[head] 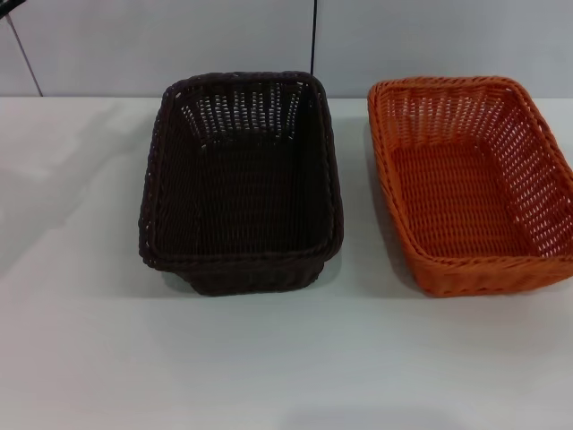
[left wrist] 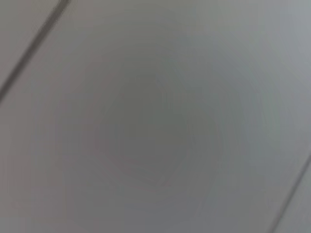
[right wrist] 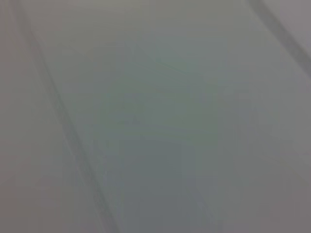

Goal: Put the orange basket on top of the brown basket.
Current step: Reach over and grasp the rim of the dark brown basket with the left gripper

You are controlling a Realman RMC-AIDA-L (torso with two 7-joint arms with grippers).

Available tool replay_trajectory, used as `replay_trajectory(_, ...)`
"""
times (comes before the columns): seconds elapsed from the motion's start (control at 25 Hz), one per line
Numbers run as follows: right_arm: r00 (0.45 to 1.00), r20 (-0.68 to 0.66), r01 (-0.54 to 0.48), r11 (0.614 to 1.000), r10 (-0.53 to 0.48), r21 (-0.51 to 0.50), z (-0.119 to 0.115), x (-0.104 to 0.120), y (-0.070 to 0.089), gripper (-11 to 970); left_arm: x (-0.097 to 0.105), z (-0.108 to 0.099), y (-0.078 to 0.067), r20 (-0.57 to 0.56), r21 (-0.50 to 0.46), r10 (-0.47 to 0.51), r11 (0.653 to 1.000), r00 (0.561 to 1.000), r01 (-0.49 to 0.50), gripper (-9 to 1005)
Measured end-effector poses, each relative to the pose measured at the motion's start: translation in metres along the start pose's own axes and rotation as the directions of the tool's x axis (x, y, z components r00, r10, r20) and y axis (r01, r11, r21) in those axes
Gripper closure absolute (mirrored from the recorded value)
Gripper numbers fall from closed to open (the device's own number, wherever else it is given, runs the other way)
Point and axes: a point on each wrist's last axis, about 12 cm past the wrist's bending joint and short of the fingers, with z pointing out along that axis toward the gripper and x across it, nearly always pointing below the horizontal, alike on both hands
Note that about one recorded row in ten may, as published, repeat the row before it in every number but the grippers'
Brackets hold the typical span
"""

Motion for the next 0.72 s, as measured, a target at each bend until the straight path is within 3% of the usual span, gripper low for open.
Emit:
replay_trajectory(0.16,0.996,-0.094,-0.016,0.989,0.002,-0.147,0.005,-0.018,0.003,243,-0.017,0.009,-0.003,-0.169,0.049,-0.023,0.998,0.985,0.031,167)
replay_trajectory(0.36,0.986,-0.159,0.025,0.98,-0.057,-0.197,0.002,-0.03,0.001,244,-0.033,0.016,-0.009,-0.392,0.073,0.065,0.997,0.918,-0.04,167)
replay_trajectory(0.52,0.983,-0.156,0.078,0.991,-0.095,-0.108,-0.014,-0.036,-0.011,244,-0.048,0.017,-0.018,-0.573,0.057,0.138,0.99,0.808,-0.129,167)
replay_trajectory(0.72,0.982,-0.153,0.122,0.992,-0.115,0.037,-0.038,-0.035,-0.028,244,-0.059,0.014,-0.033,-0.72,0.007,0.148,0.978,0.678,-0.206,167)
